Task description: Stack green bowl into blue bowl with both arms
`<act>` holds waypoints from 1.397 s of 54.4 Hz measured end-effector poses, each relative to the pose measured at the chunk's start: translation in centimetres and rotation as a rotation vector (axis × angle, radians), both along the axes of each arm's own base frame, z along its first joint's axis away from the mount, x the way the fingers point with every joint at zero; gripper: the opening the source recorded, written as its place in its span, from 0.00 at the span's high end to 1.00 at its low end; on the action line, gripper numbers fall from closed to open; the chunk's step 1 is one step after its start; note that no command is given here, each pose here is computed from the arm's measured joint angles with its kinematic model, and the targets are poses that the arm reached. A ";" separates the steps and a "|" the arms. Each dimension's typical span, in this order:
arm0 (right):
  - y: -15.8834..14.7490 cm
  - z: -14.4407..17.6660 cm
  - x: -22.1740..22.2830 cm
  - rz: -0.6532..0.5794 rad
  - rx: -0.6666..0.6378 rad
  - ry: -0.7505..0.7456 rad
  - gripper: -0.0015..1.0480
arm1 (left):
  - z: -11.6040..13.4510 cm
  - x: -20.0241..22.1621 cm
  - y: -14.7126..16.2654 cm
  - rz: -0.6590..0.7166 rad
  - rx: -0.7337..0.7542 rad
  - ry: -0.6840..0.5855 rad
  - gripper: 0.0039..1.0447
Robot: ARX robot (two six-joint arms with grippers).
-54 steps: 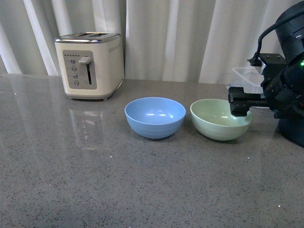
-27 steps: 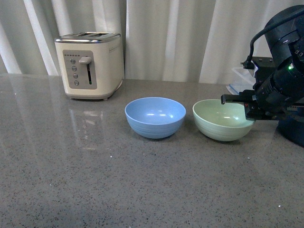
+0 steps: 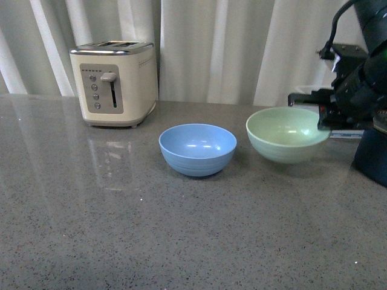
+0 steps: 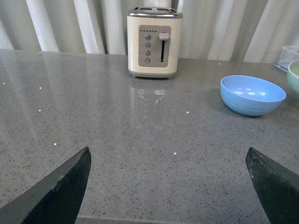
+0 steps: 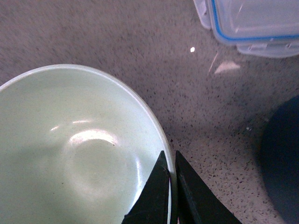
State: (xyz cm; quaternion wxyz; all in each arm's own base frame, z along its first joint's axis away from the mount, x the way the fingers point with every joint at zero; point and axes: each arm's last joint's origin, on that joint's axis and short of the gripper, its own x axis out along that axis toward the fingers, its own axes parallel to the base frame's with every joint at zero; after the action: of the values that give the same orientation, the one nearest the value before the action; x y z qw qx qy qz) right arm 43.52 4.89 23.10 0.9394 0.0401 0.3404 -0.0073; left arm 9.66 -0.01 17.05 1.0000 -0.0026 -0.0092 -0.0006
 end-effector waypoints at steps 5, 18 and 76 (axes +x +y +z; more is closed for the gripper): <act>0.7 3.3 -1.0 0.033 0.024 -0.076 0.99 | 0.0 0.0 0.0 0.000 0.000 0.000 0.06; 7.5 8.5 -2.5 0.201 0.066 -0.200 0.99 | 0.0 0.0 0.0 0.000 0.000 0.000 0.06; 12.3 -0.2 1.3 0.170 -0.001 -0.068 0.81 | 0.0 0.0 0.0 0.000 0.000 0.000 0.06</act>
State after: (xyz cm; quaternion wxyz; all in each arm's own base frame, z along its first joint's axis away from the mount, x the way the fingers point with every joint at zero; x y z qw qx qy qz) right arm 44.84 17.14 22.88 0.9477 0.0109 0.3103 0.0738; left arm 9.66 -0.01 17.05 1.0000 -0.0026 -0.0092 -0.0006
